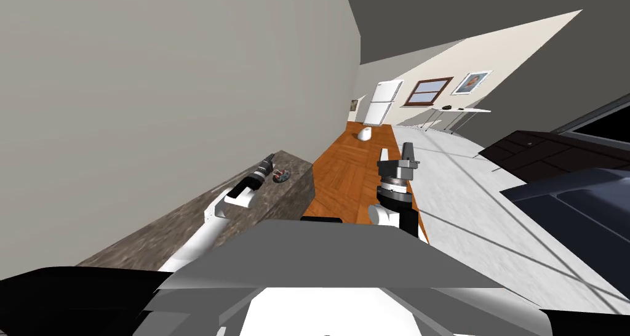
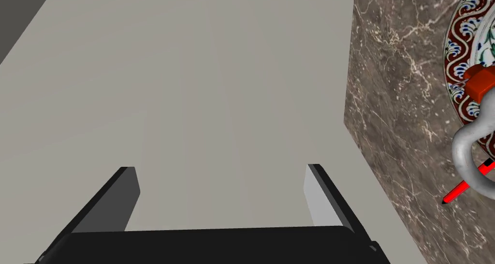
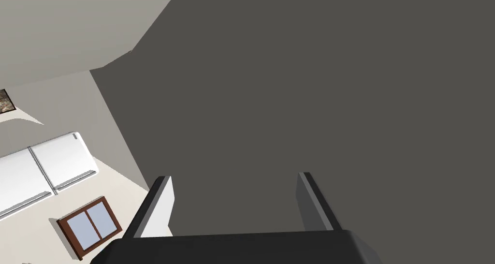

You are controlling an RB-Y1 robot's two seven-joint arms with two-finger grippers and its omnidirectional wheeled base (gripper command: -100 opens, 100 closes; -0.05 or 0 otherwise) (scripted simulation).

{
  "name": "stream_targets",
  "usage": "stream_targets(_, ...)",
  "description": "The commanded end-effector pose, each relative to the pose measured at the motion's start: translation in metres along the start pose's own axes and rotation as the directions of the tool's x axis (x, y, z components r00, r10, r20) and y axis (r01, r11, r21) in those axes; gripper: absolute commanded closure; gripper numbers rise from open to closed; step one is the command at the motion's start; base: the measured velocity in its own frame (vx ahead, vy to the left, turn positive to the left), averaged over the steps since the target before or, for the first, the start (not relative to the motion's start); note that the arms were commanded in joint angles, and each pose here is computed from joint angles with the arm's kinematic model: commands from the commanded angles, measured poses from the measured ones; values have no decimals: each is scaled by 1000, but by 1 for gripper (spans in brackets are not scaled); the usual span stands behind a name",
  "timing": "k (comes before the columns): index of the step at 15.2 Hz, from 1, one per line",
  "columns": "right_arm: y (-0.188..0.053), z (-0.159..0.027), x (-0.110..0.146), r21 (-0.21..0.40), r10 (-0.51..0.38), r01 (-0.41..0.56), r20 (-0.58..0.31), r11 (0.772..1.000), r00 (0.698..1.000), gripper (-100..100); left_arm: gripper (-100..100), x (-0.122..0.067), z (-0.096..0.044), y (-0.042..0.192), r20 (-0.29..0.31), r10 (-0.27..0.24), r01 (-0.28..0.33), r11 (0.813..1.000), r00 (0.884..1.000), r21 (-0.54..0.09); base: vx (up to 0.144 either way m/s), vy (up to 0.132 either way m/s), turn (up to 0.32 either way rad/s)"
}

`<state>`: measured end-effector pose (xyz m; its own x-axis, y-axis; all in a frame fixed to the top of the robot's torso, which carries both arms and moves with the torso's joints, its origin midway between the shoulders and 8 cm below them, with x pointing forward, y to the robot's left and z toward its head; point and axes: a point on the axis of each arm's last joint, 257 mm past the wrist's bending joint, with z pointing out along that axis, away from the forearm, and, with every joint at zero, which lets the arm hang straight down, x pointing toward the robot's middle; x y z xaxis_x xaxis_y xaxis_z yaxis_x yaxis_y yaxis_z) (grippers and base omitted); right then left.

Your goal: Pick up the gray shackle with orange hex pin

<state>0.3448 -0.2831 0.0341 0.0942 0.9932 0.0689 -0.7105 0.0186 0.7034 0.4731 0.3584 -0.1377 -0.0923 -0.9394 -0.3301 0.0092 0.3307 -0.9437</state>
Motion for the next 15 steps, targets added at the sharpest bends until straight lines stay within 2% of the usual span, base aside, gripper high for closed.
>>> stream_targets(1,0,0,0,0,0,0,0,1000,1000,0,-100,-5,2,10,2,-5,5,999,1000,-37,-52,64,-184)
stream_targets(2,0,0,0,0,0,0,0,1000,1000,0,-100,-11,4,21,5,-9,10,997,1000,-77,-57,56,-200)
stream_targets(3,0,0,0,0,0,0,0,1000,1000,0,-100,-11,4,21,5,-9,10,997,1000,-77,-55,53,-181)
stream_targets(4,0,0,0,0,0,0,0,1000,1000,0,-100,-18,6,32,9,-15,16,993,1000,-117,-63,66,-227)
stream_targets(5,0,0,0,0,0,0,0,1000,1000,0,-100,-18,6,32,9,-15,16,993,1000,-117,-64,69,-180)
stream_targets(6,0,0,0,0,0,0,0,1000,1000,0,-100,-24,7,43,14,-21,23,988,1000,-156,-64,57,-184)
stream_targets(7,0,0,0,0,0,0,0,1000,1000,0,-100,-24,7,43,14,-21,23,988,1000,-156,-61,54,-144)
stream_targets(8,0,0,0,0,0,0,0,1000,1000,0,-100,-30,8,54,20,-28,31,981,999,-194,-56,59,-187)
stream_targets(11,0,0,0,0,0,0,0,1000,1000,0,-100,-36,8,65,26,-35,40,972,999,-231,-56,61,-167)
stream_targets(13,0,0,0,0,0,0,0,1000,1000,0,-100,-46,6,86,41,-50,60,952,998,-301,-55,61,-213)
stream_targets(14,0,0,0,0,0,0,0,1000,1000,0,-100,-46,6,87,41,-50,60,951,998,-302,-55,66,-211)
stream_targets(15,0,0,0,0,0,0,0,1000,1000,0,-100,-51,4,97,49,-58,71,939,997,-336,-55,64,-174)
